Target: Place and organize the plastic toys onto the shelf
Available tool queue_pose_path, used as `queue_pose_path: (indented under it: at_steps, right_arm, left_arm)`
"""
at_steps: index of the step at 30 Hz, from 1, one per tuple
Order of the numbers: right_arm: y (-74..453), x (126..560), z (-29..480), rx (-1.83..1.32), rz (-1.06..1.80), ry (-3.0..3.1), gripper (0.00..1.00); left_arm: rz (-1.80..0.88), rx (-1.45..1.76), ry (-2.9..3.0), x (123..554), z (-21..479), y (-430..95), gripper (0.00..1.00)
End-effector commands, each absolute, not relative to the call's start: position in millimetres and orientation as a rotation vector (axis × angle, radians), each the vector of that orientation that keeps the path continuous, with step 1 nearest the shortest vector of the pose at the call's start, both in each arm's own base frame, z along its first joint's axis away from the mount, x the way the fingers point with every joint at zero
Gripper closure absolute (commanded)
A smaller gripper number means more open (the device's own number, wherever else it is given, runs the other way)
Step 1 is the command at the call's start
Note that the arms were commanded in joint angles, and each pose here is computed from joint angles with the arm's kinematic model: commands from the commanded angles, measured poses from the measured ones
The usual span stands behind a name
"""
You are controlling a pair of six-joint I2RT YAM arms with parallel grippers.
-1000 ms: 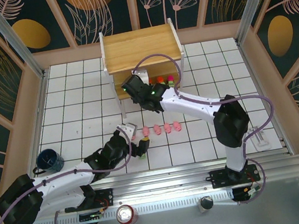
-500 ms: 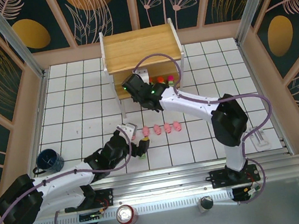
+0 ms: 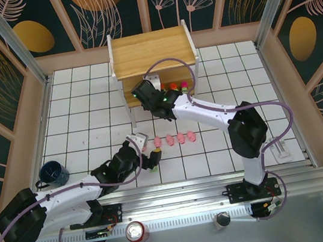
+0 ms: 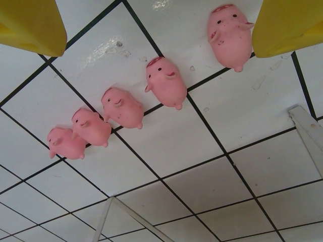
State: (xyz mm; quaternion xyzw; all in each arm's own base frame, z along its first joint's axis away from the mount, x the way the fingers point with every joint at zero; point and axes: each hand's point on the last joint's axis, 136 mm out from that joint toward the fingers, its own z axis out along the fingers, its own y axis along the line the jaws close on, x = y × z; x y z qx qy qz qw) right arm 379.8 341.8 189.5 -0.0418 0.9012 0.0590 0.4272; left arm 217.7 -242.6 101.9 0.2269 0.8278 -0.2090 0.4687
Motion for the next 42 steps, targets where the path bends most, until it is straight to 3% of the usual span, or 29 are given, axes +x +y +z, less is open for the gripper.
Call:
queue_pose_path:
  at_steps: [1,18,36,39,42]
  right_arm:
    - [344.0,378.5,211.0,-0.096,0.184,2.197,0.6]
    - [329.5,349.9,222.9,-0.092,0.212,2.184,0.58]
    - [288.9,271.9,202.1,-0.086,0.27,2.245,0.58]
    - [279.1,265.3,196.0,-0.081,0.263,2.258,0.58]
    - [269.3,259.5,190.3,-0.079,0.245,2.27,0.58]
  left_arm:
    - [-0.5,0.554,2.007,219.1,103.7,-242.2,0.06]
    - [-0.446,0.493,2.017,225.2,104.9,-232.4,0.01]
    - [-0.402,0.308,2.111,215.1,118.3,-215.3,0.01]
    - [-0.392,0.331,2.152,207.0,115.2,-228.0,0.06]
    - [-0.4,0.331,2.196,197.3,110.2,-242.6,0.23]
